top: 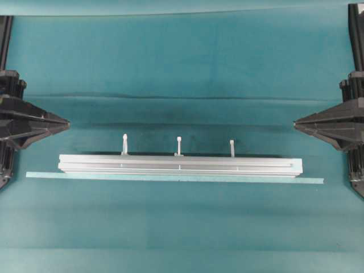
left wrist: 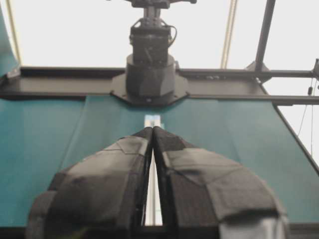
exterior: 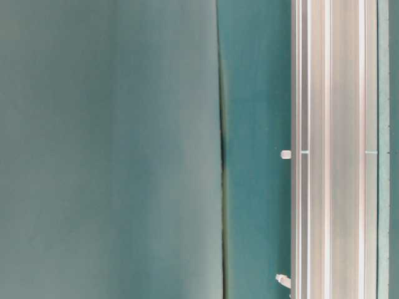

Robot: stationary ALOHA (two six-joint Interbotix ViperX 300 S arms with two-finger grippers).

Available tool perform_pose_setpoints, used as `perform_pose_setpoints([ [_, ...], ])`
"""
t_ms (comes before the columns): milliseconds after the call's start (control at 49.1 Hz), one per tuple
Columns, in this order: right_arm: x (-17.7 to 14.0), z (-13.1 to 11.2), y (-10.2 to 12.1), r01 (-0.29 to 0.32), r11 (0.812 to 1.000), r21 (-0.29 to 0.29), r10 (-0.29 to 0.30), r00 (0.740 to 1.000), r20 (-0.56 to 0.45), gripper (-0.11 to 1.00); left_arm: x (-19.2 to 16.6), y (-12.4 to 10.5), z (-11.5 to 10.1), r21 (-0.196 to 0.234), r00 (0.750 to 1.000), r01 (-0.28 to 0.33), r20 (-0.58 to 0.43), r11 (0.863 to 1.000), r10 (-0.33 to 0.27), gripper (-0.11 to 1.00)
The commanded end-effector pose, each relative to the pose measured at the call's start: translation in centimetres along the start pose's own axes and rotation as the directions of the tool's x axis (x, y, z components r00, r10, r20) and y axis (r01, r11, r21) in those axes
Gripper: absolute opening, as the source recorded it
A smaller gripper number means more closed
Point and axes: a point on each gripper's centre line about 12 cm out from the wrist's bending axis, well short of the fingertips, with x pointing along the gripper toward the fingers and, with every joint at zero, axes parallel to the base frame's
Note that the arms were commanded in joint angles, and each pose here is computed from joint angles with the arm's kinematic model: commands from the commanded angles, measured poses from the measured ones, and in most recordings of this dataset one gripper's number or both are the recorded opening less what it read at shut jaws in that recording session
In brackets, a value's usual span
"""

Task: Lift the large metal rail with both hands.
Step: 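Move both grippers down over the two ends of the silver rail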

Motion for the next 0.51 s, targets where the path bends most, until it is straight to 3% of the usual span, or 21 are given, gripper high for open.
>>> perform_pose_setpoints([
  [0,0.4,0.4,-0.1,0.008,1.000,0.025,-0.009,1.000,0.008,0.11,1.0,-0.7,0.6,-0.041,0.999,0.032,-0.032,0.999,-0.034,0.14],
  [122,0.8,0.4,-0.5,0.041,0.990,0.136,-0.032,0.998,-0.062,0.01,1.8,-0.8,0.6,-0.052,0.994,0.033,-0.098,0.998,-0.038,0.01],
  [326,1.7,0.3,-0.6,0.063,0.985,0.161,-0.027,0.976,-0.215,0.00,2.4,-0.8,0.7,-0.049,0.972,0.023,-0.234,0.999,-0.034,-0.02],
  [489,2.8,-0.6,-0.8,0.114,0.976,0.187,-0.024,0.905,-0.425,0.00,3.2,-0.8,1.1,-0.048,0.914,0.010,-0.404,0.999,-0.029,-0.02],
])
